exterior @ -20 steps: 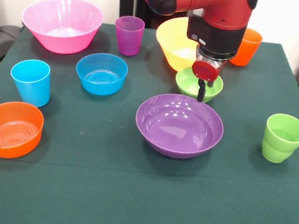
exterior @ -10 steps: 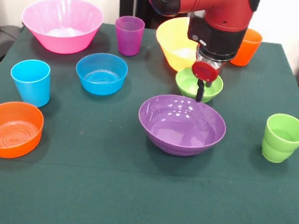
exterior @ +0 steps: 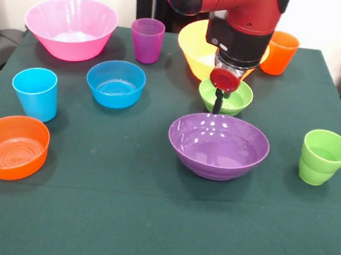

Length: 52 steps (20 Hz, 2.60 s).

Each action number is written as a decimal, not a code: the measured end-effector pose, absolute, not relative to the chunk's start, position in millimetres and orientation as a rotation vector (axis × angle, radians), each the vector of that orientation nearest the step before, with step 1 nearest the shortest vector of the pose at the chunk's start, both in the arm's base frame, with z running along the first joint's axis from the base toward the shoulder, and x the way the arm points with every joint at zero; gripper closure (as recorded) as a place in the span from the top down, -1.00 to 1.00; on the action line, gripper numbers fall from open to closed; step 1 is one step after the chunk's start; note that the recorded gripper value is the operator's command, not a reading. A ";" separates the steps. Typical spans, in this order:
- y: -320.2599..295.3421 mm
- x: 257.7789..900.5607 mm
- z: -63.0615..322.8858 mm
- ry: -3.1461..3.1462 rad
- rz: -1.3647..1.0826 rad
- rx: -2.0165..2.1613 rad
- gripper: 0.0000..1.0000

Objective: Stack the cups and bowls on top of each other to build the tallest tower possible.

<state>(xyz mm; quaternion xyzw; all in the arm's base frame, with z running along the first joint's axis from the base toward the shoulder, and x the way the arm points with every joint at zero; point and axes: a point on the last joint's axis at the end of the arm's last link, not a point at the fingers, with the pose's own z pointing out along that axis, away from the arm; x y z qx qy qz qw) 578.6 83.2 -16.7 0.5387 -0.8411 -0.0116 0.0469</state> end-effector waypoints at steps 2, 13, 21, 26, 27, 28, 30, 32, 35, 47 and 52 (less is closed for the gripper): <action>81.7 578.0 -17.3 -2.563 -0.030 1.646 1.00; 75.5 576.8 -21.7 -2.558 -0.011 1.662 1.00; 69.3 582.5 -30.0 -2.634 -0.060 1.653 1.00; 62.0 589.8 -26.7 -2.686 -0.090 1.640 1.00; 61.3 591.1 -25.9 -2.693 -0.095 1.638 1.00; 60.1 593.0 -25.0 -2.703 -0.102 1.636 1.00; 59.1 595.7 -23.4 -2.714 -0.110 1.634 1.00; 60.0 596.8 -22.6 -2.717 -0.112 1.636 1.00; 63.3 597.9 -21.3 -2.716 -0.113 1.645 1.00; 78.9 593.2 -24.4 -2.676 -0.100 1.678 1.00; 95.7 578.4 -34.9 -2.581 -0.090 1.689 1.00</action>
